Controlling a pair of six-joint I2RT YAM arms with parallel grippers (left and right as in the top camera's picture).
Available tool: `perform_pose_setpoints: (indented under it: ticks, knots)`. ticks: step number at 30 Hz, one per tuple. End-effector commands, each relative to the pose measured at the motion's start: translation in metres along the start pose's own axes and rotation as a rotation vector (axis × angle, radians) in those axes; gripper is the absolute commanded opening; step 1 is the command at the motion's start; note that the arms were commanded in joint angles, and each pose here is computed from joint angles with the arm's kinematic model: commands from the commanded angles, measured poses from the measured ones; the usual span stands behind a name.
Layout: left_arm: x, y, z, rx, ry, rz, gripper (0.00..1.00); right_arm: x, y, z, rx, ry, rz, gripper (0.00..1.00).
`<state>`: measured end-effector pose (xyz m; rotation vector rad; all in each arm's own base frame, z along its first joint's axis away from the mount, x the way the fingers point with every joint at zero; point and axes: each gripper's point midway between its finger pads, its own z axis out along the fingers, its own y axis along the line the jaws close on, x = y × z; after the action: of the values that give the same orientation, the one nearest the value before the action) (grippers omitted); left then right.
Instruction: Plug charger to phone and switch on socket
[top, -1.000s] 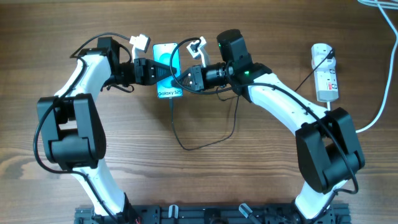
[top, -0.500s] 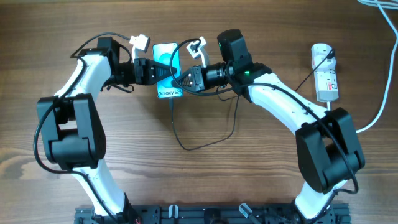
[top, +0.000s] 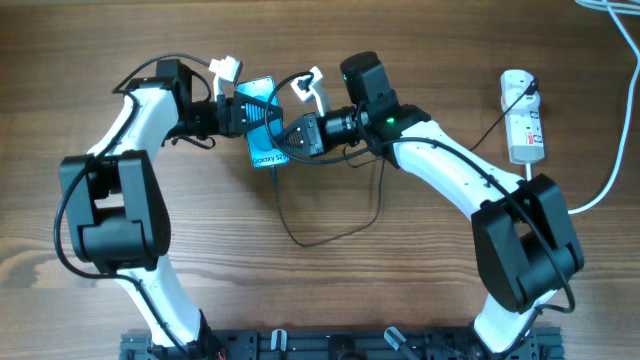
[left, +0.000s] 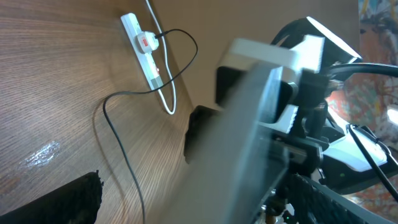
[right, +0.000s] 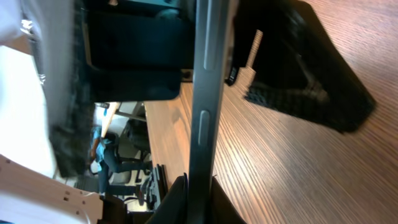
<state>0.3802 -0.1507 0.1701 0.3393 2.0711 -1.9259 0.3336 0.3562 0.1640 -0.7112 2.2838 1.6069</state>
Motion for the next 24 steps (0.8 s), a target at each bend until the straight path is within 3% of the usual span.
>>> perform_pose_setpoints:
  ticks: [1, 10, 15, 24]
  knots:
    - [-0.004, 0.004, -0.014, -0.023, -0.031, -0.001, 1.00, -0.005, -0.005, -0.005, 0.085, -0.022, 0.011, 0.04]
    - [-0.014, 0.017, -0.046, -0.088, -0.094, 0.021, 1.00, 0.007, -0.050, -0.013, 0.325, -0.023, 0.113, 0.04]
    - [-0.015, 0.035, -0.048, -0.185, -0.062, 0.088, 1.00, 0.023, -0.073, -0.004, 0.350, 0.016, 0.191, 0.04]
    - [-0.016, 0.036, -0.049, -0.192, -0.061, 0.094, 1.00, 0.040, -0.102, 0.008, 0.373, 0.051, 0.271, 0.04]
